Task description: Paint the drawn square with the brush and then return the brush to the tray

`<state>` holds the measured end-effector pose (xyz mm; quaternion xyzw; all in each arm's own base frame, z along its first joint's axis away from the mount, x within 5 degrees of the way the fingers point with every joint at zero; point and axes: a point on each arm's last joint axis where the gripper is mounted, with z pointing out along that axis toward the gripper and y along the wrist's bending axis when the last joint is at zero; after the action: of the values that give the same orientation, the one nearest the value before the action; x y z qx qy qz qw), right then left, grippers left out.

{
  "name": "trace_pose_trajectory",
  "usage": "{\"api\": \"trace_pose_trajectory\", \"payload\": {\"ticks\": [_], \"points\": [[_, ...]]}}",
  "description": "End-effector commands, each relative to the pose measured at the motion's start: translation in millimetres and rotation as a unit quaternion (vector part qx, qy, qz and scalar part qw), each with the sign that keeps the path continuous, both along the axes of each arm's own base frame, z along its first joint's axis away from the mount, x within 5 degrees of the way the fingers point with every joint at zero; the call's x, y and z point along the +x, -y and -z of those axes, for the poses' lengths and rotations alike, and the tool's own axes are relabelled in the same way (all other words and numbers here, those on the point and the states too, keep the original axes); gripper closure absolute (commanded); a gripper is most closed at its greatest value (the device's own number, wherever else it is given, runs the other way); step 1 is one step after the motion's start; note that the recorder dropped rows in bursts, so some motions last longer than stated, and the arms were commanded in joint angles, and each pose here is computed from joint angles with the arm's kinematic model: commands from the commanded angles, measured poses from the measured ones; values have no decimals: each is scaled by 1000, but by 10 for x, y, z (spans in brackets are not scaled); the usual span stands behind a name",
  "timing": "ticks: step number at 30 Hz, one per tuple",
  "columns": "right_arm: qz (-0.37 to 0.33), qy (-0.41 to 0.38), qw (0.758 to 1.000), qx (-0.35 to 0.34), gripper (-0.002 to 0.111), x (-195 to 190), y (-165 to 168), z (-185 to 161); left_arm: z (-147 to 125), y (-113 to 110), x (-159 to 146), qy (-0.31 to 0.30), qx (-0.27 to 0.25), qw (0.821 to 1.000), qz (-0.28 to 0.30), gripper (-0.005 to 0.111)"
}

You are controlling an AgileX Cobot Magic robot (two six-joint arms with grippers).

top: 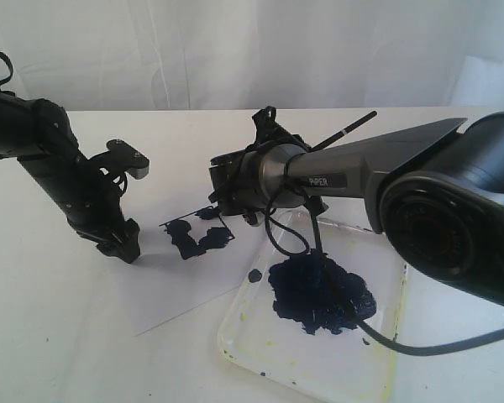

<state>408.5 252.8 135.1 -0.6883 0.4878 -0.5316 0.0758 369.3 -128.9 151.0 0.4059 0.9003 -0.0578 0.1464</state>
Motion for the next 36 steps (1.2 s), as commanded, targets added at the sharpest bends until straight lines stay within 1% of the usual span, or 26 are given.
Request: {"api": "trace_pose_trajectory", "payload": {"ticks": [1,4,10,13,19,24,26,31,33,36], "points": [[3,-5,1000,-5,108,-2,34,-86,73,-2,-35,-13,5,1000,4,33],[0,-26,1000,-13,108,-28,22,-62,73,-2,-37,-16,4,1000,-1,33],[-7,-21,1000,-16,108,-65,-35,-87,73,-2,-39,-17,4,1000,-2,33],[5,-27,999,-27,108,-78,-9,-89,74,-2,-40,-18,4,1000,-2,33],[30,-37,999,-23,108,-107,23,-73,74,-3,-42,-22,1,1000,-17,33],[49,-44,998,-8,108,-138,44,-127,74,-2,-40,-23,-1,999,-26,33],[50,-65,997,-13,108,-159,50,-102,74,-2,-40,-25,-2,999,-31,33],[57,-65,996,-7,108,-174,62,-166,74,-2,-40,-25,-3,999,-33,33],[53,-90,994,-11,108,-201,64,-184,73,-2,-36,-24,-4,999,-39,33],[54,-100,994,-9,108,-215,65,-192,72,-2,-35,-24,-5,999,-42,33]]}}
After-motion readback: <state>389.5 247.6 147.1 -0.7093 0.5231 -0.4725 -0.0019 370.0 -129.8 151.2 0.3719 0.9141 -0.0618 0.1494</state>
